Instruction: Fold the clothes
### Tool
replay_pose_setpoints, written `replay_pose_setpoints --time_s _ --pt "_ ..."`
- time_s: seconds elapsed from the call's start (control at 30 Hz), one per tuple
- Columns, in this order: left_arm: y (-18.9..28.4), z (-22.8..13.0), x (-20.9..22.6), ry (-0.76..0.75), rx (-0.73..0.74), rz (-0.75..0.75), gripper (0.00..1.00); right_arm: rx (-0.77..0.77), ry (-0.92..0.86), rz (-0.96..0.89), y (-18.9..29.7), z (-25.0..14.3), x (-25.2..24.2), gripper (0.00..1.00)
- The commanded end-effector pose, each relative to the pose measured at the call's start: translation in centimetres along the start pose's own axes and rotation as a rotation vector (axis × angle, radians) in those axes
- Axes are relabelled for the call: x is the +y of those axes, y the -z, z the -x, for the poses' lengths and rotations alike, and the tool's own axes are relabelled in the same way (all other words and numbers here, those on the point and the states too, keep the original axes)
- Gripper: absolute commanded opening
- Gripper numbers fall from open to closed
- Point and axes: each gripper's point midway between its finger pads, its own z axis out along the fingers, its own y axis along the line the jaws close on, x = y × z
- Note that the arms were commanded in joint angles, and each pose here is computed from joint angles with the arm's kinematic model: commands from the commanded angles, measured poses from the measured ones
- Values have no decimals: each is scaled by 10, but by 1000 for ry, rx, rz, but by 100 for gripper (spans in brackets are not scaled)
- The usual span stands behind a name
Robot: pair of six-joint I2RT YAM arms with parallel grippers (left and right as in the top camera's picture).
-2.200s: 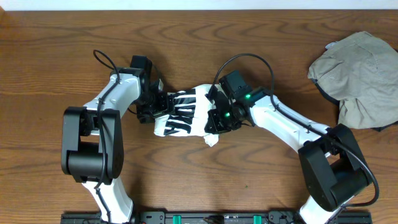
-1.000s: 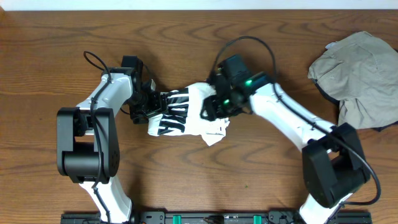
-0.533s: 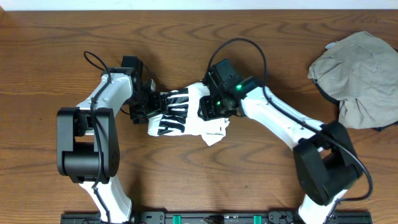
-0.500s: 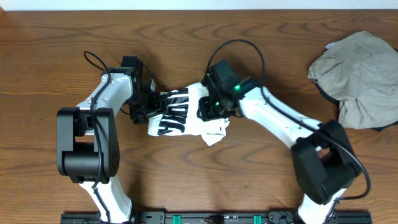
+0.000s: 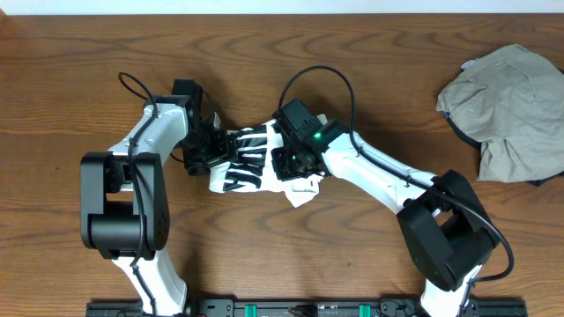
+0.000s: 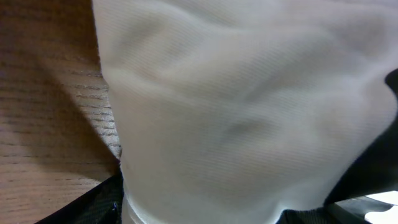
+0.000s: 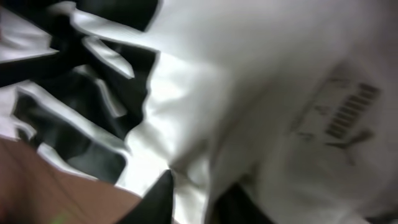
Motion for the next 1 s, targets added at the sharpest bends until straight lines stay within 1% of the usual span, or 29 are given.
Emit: replay_pose_setpoints --time_s 0.0,0.13,0.33,0.47,0.53,0.6,0.67,0.7,0.97 --pt "-8 -4 15 14 28 53 76 -22 -20 -59 0 6 -11 13" --pt "-8 -4 15 14 28 53 76 -33 -43 -115 2 9 -28 1" --pt "-8 -4 15 14 28 53 76 -29 -116 -160 10 16 -60 1" --pt "-8 -4 15 14 28 54 76 -14 -135 -117 13 18 -64 1" --pt "-8 -4 15 14 27 54 76 4 -111 -54 14 17 -55 11" --pt "-8 -4 15 13 27 54 76 12 -94 -17 15 16 -48 19" --pt "-8 -4 15 14 27 54 76 14 -82 -1 17 17 -44 23" --pt "-8 -4 15 14 28 54 76 14 -78 5 17 17 -43 26" --pt "2 -6 12 -43 15 50 76 0 -133 -8 40 30 -58 27"
